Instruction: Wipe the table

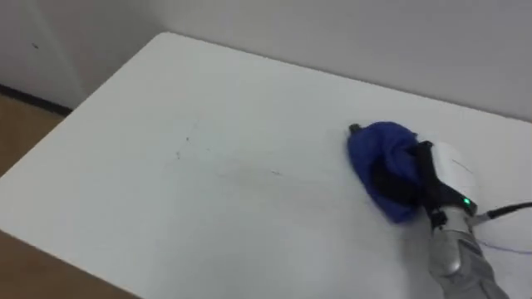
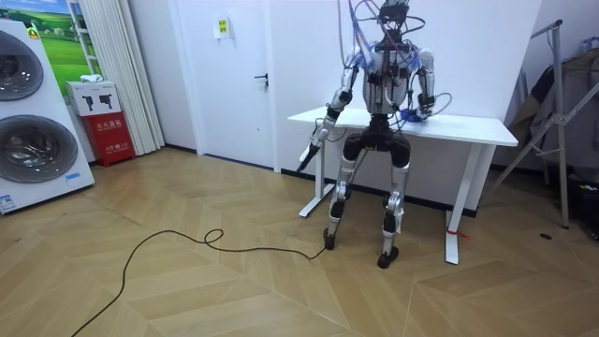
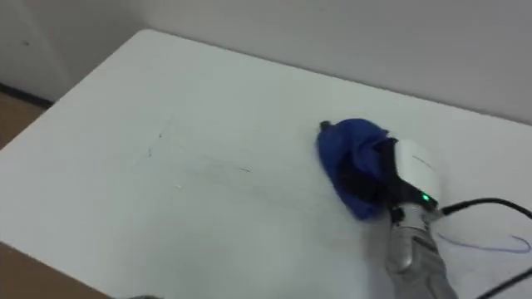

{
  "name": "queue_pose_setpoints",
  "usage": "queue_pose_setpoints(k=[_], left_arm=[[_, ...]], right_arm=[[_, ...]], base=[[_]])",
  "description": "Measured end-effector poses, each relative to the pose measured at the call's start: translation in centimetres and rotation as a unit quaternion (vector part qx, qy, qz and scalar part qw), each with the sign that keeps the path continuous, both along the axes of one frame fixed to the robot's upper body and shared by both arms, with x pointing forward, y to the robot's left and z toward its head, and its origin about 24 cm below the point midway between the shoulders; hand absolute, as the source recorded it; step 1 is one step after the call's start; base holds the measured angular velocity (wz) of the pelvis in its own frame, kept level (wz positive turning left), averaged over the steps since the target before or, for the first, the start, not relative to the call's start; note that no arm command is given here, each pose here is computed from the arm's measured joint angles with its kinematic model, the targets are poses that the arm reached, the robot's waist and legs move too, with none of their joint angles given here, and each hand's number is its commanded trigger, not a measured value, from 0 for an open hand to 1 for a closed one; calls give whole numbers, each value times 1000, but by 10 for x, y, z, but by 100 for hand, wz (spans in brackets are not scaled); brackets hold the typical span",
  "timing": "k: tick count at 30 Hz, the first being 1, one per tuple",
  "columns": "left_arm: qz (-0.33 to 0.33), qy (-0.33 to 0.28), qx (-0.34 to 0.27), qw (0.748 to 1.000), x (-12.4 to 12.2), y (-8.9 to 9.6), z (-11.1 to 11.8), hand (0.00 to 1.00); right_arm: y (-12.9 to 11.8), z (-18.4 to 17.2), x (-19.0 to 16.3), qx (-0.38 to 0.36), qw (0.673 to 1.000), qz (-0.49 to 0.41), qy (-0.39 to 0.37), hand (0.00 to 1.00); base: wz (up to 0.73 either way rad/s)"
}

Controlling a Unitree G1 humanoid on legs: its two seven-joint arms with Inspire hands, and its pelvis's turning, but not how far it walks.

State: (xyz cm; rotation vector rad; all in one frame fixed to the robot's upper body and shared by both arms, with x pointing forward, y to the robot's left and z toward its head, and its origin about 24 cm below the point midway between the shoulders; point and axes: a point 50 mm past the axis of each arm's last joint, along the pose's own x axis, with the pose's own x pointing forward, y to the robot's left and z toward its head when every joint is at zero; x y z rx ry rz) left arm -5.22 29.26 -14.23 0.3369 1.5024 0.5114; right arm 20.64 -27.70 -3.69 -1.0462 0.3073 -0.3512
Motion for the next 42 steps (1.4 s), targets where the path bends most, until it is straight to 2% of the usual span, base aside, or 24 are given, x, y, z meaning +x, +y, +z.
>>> queue_pose_setpoints(k=[6,8,11,14,16,17,18,19,21,23,25,26,27,29,31,34,38,42], left_arm=[[-4,-58,39,998,20,14,8,0],[-13,-71,49,996,30,17,10,0],[-42,-93,39,994,53,10,7,0],[-60,-122,32,990,82,-4,2,0],[-71,-132,18,989,92,-14,-2,0],[-80,-127,14,988,93,-18,-3,0],[-79,-124,16,989,93,-18,-4,0],[-77,-119,17,990,92,-18,-5,0],[-83,-87,11,993,85,-22,-9,0],[-81,-74,8,994,81,-23,-10,0],[-79,-60,9,995,73,-18,-9,0],[-72,-39,7,997,59,-16,-8,0],[-61,-18,5,998,44,-15,-8,0],[-47,-4,-1,999,32,-15,-8,0],[-38,3,-3,999,24,-15,-8,0],[-16,6,7,1000,11,-12,-4,0],[0,-16,47,999,12,7,4,0],[-37,-78,95,992,45,24,15,0]], right_arm=[[-39,-21,-55,35,989,-142,3,100],[-43,-29,-69,49,984,-169,20,100],[-44,-32,-76,48,982,-177,36,100],[-43,-26,-61,41,981,-185,33,100],[-31,-22,-44,37,985,-165,38,100],[-15,-16,-24,28,991,-121,42,100],[11,-7,2,27,997,-56,36,100],[26,-2,16,26,999,-17,32,100],[92,24,63,-9,990,137,14,100],[126,47,86,-23,977,210,-15,100],[141,63,99,-32,967,249,-37,100],[143,65,101,-31,966,254,-39,100],[140,59,98,-32,968,249,-27,100],[127,42,87,-28,973,230,5,100],[109,8,62,-2,979,195,57,100],[89,-9,28,29,987,152,28,100],[31,-28,-43,38,999,5,3,100],[-27,-35,-100,42,989,-143,11,100]], base=[[0],[21],[5],[-18],[-64],[-94],[-83],[-33],[3],[31],[57],[52],[44],[38],[33],[3],[-1],[-4]])
